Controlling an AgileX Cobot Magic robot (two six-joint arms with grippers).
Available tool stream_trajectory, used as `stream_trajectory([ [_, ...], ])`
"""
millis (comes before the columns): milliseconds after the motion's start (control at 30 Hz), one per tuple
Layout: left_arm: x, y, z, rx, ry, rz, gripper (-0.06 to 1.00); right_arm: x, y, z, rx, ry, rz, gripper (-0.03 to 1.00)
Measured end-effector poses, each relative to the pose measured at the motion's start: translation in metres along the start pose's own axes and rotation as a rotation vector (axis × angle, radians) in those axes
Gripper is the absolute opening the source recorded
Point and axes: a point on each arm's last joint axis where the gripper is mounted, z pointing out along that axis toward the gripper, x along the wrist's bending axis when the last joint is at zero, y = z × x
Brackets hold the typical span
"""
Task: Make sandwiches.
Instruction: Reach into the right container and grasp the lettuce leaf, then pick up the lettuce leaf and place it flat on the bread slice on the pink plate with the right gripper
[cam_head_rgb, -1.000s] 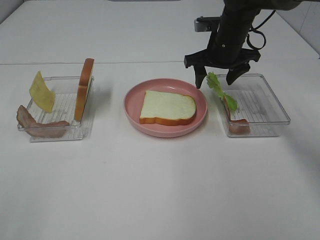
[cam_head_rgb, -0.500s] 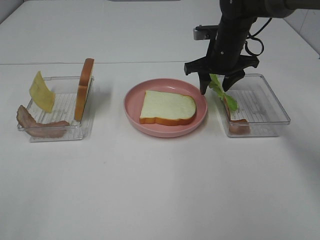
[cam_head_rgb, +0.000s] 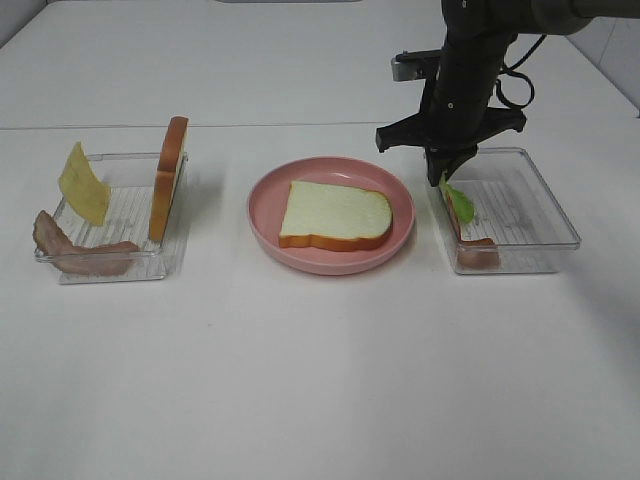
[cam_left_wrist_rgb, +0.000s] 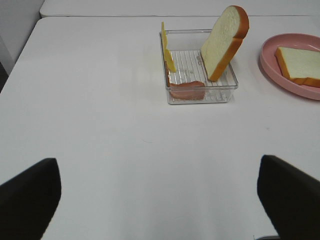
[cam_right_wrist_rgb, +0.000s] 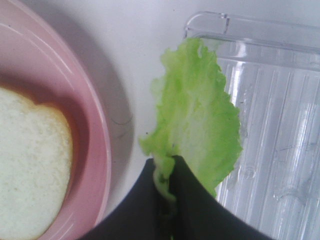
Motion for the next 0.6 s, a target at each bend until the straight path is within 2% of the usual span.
stream_trajectory([
  [300, 0.000, 0.000, 0.000, 0.000, 0.001, 0.001, 0.99, 0.000, 0.000, -0.011, -0.010, 0.013, 0.009, 0.01],
  [600, 0.000, 0.000, 0.000, 0.000, 0.001, 0.001, 0.99, -0.002, 0.008, -0.059, -0.114, 0.045, 0.030, 0.01],
])
